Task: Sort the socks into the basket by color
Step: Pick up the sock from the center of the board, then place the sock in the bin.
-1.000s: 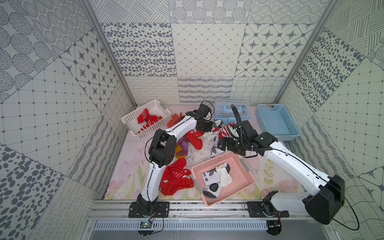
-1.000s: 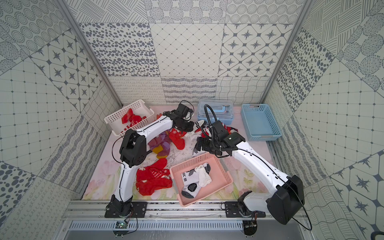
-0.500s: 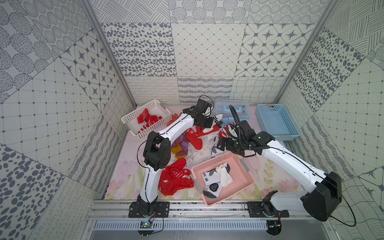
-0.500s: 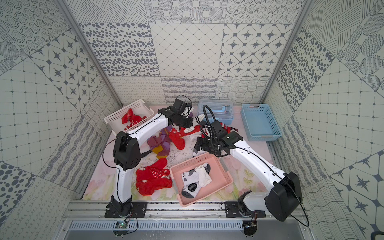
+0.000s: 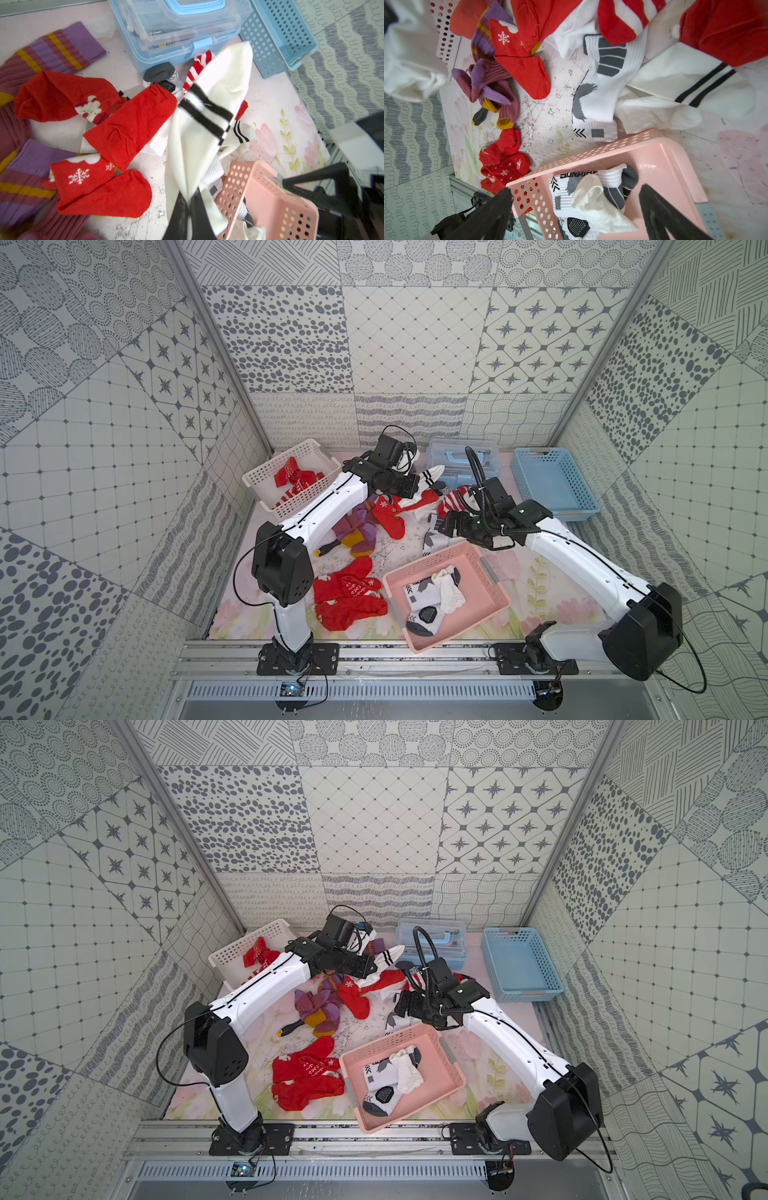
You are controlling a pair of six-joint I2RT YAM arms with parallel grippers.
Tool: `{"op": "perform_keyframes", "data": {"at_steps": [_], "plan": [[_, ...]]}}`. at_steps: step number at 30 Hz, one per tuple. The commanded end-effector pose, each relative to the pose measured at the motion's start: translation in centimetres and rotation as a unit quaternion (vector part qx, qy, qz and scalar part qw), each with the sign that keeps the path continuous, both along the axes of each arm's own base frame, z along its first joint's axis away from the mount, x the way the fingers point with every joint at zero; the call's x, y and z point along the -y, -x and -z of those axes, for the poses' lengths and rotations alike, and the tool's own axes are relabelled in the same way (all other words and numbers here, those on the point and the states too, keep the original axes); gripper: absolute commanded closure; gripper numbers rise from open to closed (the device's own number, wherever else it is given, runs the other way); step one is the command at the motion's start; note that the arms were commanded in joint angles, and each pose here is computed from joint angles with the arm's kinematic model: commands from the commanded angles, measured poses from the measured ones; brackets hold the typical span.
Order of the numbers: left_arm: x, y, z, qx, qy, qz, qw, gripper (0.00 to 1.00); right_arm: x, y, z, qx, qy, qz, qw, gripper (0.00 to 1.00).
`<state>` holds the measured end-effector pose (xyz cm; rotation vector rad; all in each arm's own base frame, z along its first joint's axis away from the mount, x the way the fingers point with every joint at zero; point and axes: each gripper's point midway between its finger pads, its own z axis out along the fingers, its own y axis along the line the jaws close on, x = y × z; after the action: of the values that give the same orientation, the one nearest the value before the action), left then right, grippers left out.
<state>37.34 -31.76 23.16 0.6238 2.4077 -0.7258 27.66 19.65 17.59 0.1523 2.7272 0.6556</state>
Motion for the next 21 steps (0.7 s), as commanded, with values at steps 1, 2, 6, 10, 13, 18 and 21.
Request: {"op": "perform_keyframes", "data": {"at_steps": [1, 2, 6, 10, 13, 18, 21], "plan": [[-0.6, 3.5, -1.5, -0.003, 0.03, 0.029, 0.999, 1.0, -0.2, -1.6, -1.0, 0.019, -0.01, -0.001, 1.0, 0.02], [-0.8, 4.2, -1.6, -0.003, 0.034, 0.033, 0.999, 1.0, -0.1, -1.8, -1.0, 0.019, -0.011, -0.001, 1.0, 0.02], [-1.2, 7.0, -1.0, -0.007, 0.036, 0.053, 0.998, 1.0, 0.0, -2.5, -0.8, 0.018, -0.016, 0.004, 1.0, 0.02], [-1.6, 9.3, -0.5, -0.003, 0.026, 0.07, 0.997, 1.0, 0.2, -3.0, -0.7, 0.019, -0.021, 0.009, 1.0, 0.02], [-1.7, 10.7, -0.2, -0.003, 0.024, 0.081, 0.996, 1.0, 0.3, -3.3, -0.4, 0.017, -0.024, 0.012, 0.999, 0.02], [-1.4, 13.0, 0.7, -0.006, 0.006, 0.108, 0.994, 1.0, 0.3, -3.5, -0.1, 0.015, -0.026, 0.013, 0.999, 0.02], [-0.9, 14.5, 1.2, -0.005, -0.008, 0.13, 0.991, 1.0, 0.3, -3.5, 0.1, 0.013, -0.027, 0.014, 0.999, 0.02]]}}
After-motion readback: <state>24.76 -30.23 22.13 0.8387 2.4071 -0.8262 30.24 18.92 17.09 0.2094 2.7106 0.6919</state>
